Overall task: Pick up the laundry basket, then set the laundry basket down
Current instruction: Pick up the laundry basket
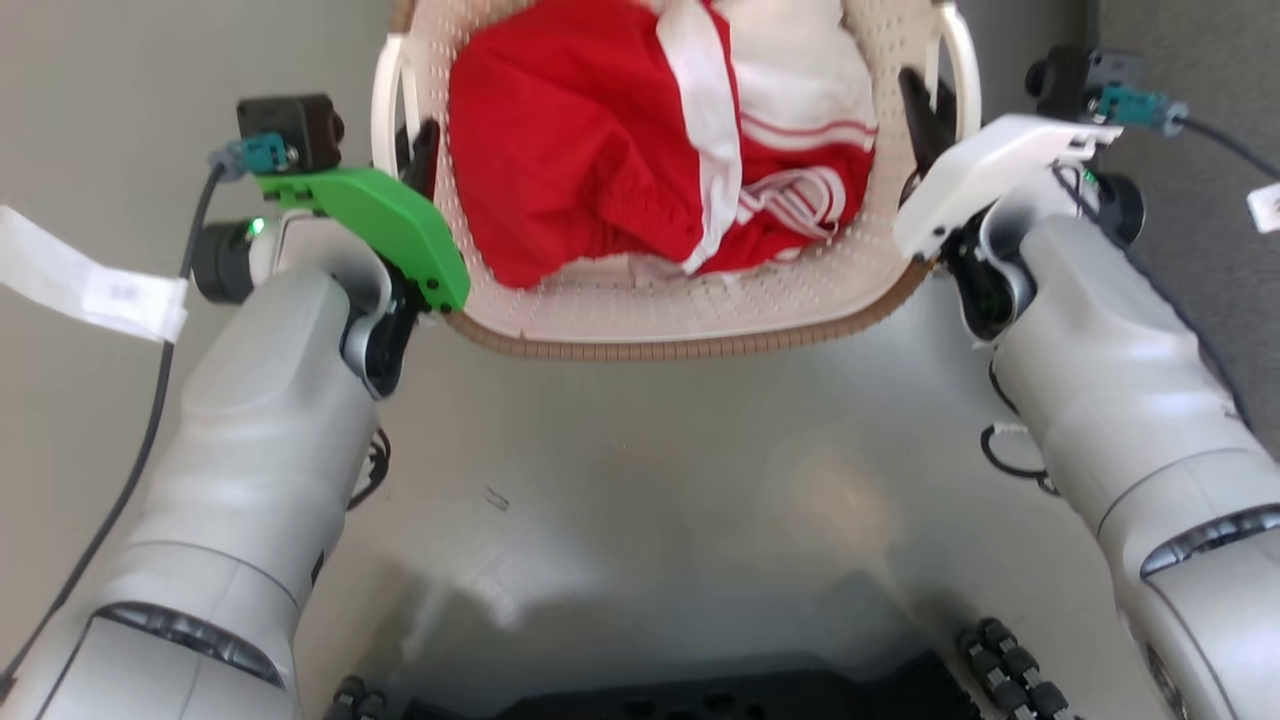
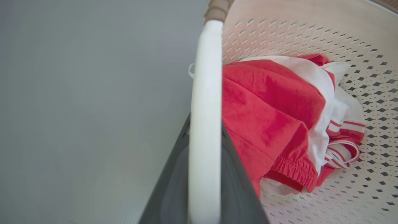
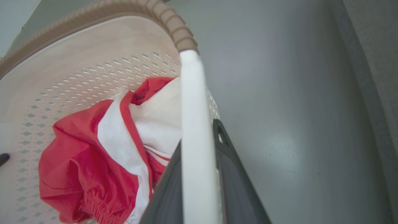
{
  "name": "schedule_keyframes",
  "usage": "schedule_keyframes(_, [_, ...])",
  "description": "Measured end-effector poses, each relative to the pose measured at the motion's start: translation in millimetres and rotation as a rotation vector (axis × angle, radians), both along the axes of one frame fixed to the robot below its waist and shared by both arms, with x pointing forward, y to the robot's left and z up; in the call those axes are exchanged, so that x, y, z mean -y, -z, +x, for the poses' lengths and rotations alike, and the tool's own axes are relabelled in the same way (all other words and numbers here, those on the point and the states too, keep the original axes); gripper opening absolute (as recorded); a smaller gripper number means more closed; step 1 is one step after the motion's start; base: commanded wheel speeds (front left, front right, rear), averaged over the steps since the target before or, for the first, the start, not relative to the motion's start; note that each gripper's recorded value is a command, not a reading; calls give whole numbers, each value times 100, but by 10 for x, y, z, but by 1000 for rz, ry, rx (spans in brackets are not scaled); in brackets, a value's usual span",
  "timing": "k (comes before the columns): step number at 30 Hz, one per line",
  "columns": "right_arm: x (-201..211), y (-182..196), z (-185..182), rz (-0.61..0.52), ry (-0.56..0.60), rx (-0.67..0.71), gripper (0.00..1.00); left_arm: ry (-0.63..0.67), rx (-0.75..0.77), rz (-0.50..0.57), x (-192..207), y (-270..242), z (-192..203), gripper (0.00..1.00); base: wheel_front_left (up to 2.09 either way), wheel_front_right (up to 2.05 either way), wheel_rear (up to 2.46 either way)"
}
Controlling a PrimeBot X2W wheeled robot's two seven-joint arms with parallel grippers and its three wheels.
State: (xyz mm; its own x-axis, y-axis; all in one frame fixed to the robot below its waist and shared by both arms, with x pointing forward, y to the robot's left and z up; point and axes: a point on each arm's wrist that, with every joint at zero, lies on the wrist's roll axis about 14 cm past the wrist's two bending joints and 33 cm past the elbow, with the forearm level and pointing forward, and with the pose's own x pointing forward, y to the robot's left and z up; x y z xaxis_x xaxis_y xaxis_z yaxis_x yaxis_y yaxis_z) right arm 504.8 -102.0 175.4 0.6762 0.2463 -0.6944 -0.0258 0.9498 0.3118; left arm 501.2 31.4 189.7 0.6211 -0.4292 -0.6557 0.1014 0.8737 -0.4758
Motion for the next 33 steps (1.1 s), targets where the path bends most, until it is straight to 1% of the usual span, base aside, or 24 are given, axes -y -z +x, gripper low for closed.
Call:
schedule_keyframes(7, [-72,-251,-116,-3,-45,4,0,-1,-15,6,-33,-220,-142,0,0,0,0])
schedule_keyframes(19, [-140,-681,-312,13,-65,10,0,-5,-16,13,-81,-630,-332,0,0,0,0])
schedule_keyframes(23, [-167,-832,-449,24,-70,4,0,-3,-31,21,-106,-744,-489,0,0,0,0])
schedule_keyframes(33, [-171,-1068,-793,37,-72,-27,0,20,-60,39,-114,-937,-836,0,0,0,0])
